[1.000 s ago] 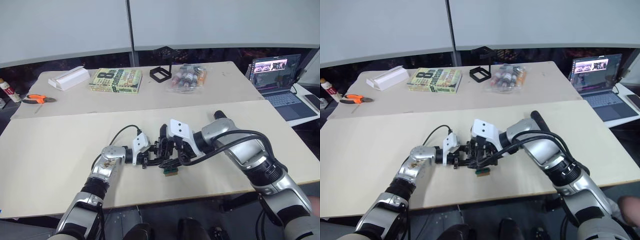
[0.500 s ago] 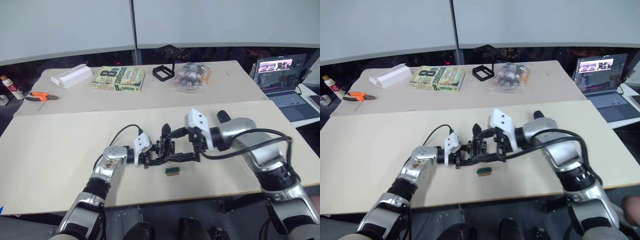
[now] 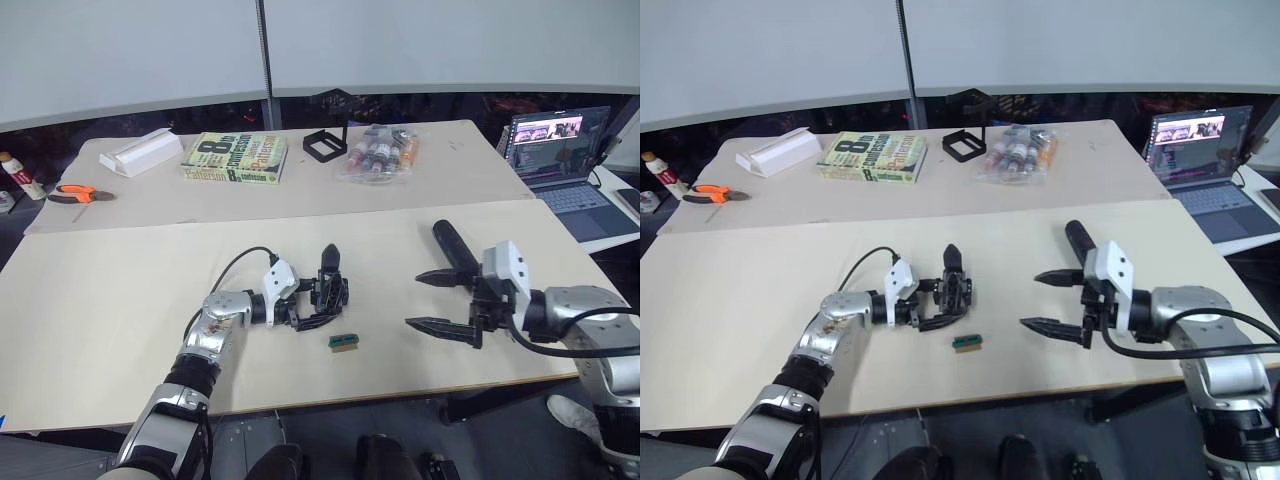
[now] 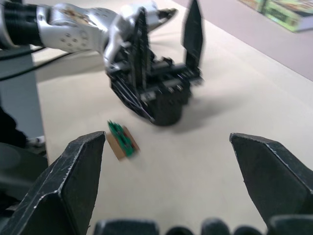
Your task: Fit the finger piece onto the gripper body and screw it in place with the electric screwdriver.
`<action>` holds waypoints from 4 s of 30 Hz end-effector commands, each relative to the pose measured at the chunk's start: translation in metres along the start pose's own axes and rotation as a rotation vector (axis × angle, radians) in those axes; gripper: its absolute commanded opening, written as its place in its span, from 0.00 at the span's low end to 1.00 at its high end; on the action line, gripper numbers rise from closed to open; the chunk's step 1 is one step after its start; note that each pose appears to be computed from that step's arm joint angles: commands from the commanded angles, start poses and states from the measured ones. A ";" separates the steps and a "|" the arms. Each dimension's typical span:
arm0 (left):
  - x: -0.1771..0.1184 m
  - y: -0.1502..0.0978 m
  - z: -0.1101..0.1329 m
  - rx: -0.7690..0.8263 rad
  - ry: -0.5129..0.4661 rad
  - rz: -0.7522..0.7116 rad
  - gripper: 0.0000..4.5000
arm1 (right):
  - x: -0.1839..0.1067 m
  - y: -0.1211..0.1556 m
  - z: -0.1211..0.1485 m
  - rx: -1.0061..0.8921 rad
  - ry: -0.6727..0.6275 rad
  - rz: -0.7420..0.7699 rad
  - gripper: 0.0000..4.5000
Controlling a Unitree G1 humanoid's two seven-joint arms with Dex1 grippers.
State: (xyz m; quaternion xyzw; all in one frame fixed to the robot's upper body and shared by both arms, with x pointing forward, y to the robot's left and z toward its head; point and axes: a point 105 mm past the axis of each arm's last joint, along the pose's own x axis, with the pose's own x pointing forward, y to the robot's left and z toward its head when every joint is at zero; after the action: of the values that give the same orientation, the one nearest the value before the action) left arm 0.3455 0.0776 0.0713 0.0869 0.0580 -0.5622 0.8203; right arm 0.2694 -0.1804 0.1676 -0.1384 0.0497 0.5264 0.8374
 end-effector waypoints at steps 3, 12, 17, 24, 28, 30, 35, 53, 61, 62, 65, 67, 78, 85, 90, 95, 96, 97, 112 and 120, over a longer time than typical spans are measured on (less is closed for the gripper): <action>-0.031 0.003 0.009 0.014 -0.033 0.041 1.00 | -0.044 -0.014 0.003 -0.012 -0.045 -0.216 1.00; -0.102 -0.022 0.035 0.089 -0.132 0.082 1.00 | -0.117 -0.021 -0.051 0.093 -0.012 -0.592 1.00; -0.142 -0.044 0.057 0.126 -0.181 0.167 1.00 | -0.131 -0.021 -0.067 0.133 0.025 -0.706 1.00; -0.165 -0.055 0.069 0.104 -0.211 0.277 1.00 | -0.098 -0.072 -0.042 0.167 0.109 -0.771 1.00; -0.167 -0.063 0.070 0.072 -0.188 0.269 1.00 | -0.066 -0.096 -0.032 0.218 0.226 -0.669 1.00; -0.166 -0.066 0.073 0.074 -0.182 0.257 1.00 | -0.054 -0.105 -0.035 0.244 0.306 -0.649 1.00; -0.151 -0.086 0.082 0.067 -0.182 0.168 1.00 | -0.050 -0.128 -0.054 0.292 0.540 -0.751 1.00; -0.130 -0.094 0.095 0.118 -0.170 0.001 1.00 | -0.038 -0.131 -0.067 0.316 0.575 -0.603 0.44; -0.129 -0.096 0.090 0.121 -0.172 -0.003 1.00 | -0.037 -0.069 -0.036 0.286 0.618 -0.353 0.44; -0.129 -0.096 0.089 0.121 -0.173 -0.001 1.00 | -0.037 -0.065 -0.039 0.275 0.630 -0.348 0.44; -0.129 -0.096 0.088 0.122 -0.172 0.008 1.00 | -0.034 -0.053 -0.053 0.285 0.646 -0.326 0.44; -0.129 -0.095 0.088 0.124 -0.172 0.011 1.00 | -0.033 -0.047 -0.060 0.285 0.661 -0.306 0.44; -0.131 -0.094 0.091 0.136 -0.168 0.034 1.00 | -0.028 -0.049 -0.060 0.258 0.646 -0.279 0.90; -0.133 -0.092 0.088 0.133 -0.164 0.047 1.00 | -0.031 -0.054 -0.035 0.197 0.591 -0.259 0.99; -0.132 -0.091 0.088 0.136 -0.164 0.037 1.00 | -0.036 -0.054 -0.029 0.165 0.583 -0.229 0.99; -0.133 -0.088 0.090 0.142 -0.159 0.028 1.00 | -0.054 -0.055 -0.020 0.196 0.677 -0.209 0.99; -0.133 -0.088 0.090 0.141 -0.157 0.025 1.00 | -0.059 -0.054 -0.022 0.202 0.715 -0.205 0.99; -0.132 -0.088 0.090 0.141 -0.156 0.020 1.00 | -0.063 -0.054 -0.023 0.206 0.741 -0.198 0.99; -0.126 -0.093 0.096 0.150 -0.165 -0.013 1.00 | -0.060 -0.054 -0.050 0.339 0.883 -0.217 0.99; -0.125 -0.095 0.097 0.148 -0.163 -0.023 1.00 | -0.049 -0.041 -0.051 0.383 0.934 -0.202 0.99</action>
State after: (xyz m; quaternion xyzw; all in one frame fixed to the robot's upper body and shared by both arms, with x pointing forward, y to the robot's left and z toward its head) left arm 0.2166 0.1439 0.1763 0.0930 -0.0401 -0.5685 0.8164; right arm 0.2886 -0.2552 0.1320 -0.2011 0.5019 0.3146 0.7801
